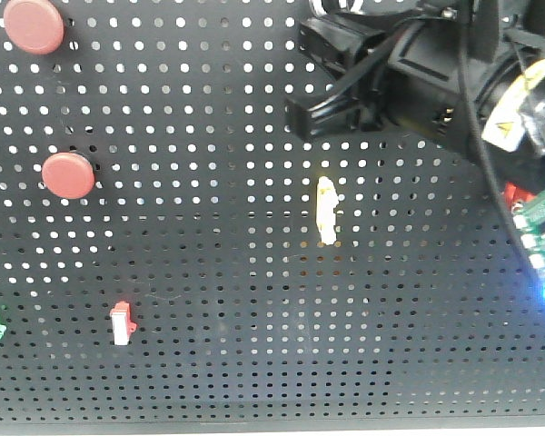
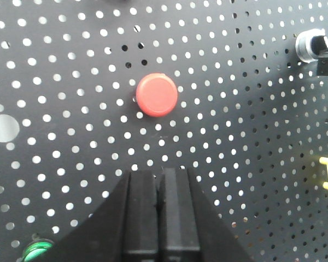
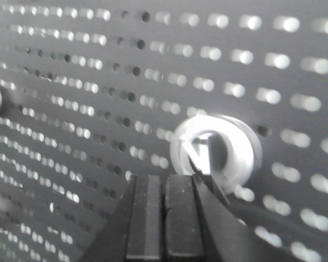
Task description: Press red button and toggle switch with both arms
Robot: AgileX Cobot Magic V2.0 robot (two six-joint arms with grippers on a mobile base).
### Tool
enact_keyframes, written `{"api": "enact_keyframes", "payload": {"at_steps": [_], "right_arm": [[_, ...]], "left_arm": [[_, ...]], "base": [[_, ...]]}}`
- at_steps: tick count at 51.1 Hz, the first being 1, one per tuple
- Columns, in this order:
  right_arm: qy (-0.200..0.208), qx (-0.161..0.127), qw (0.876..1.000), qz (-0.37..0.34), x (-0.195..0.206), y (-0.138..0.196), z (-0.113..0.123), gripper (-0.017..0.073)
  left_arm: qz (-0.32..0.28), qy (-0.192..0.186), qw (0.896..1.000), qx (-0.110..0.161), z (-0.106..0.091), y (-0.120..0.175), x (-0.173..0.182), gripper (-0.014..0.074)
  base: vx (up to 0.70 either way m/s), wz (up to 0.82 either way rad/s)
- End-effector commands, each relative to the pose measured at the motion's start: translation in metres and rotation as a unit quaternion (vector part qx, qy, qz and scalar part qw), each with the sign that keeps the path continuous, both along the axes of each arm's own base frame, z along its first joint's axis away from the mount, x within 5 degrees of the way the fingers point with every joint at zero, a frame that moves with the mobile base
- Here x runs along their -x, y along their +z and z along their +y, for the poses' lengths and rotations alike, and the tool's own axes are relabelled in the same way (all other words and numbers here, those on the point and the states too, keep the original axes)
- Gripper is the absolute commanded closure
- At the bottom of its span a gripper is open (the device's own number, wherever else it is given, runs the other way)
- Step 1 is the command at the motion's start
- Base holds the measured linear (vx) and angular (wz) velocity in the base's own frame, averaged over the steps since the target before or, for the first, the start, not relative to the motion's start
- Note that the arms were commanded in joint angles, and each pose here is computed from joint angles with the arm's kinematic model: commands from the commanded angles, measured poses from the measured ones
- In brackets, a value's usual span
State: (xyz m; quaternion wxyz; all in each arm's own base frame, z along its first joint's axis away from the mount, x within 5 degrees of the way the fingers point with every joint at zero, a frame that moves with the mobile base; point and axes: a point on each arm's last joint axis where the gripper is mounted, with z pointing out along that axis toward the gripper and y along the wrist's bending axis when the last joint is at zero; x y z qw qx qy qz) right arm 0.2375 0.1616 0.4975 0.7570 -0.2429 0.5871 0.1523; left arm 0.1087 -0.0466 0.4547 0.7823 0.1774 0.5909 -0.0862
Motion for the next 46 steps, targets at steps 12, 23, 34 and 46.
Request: {"api": "enact_keyframes", "payload": {"at_steps": [12,23,34,46], "right_arm": [[-0.007,-0.026,0.996,-0.082,0.027,0.037,-0.024,0.0563],[-0.008,-0.023,0.997,-0.076,0.057,0.024,-0.043,0.0563],[-0.01,-0.008,0.997,-0.07,0.087,-0.003,-0.063,0.0563],[-0.012,0.004,0.998,-0.066,0.093,-0.015,-0.067,0.0563]], "left_arm": [[-0.042,-0.009,0.999,0.024,0.001,0.014,0.005,0.0594],[-0.042,-0.009,0.999,0.024,0.001,0.014,0.005,0.0594],[-0.04,-0.008,0.999,0.023,0.0,0.014,0.004,0.0591],[-0.038,-0.008,0.999,0.022,0.0,0.014,0.004,0.0591]], "base": [[0.0,0.0],[0.0,0.0],[0.0,0.0],[0.0,0.0]]}}
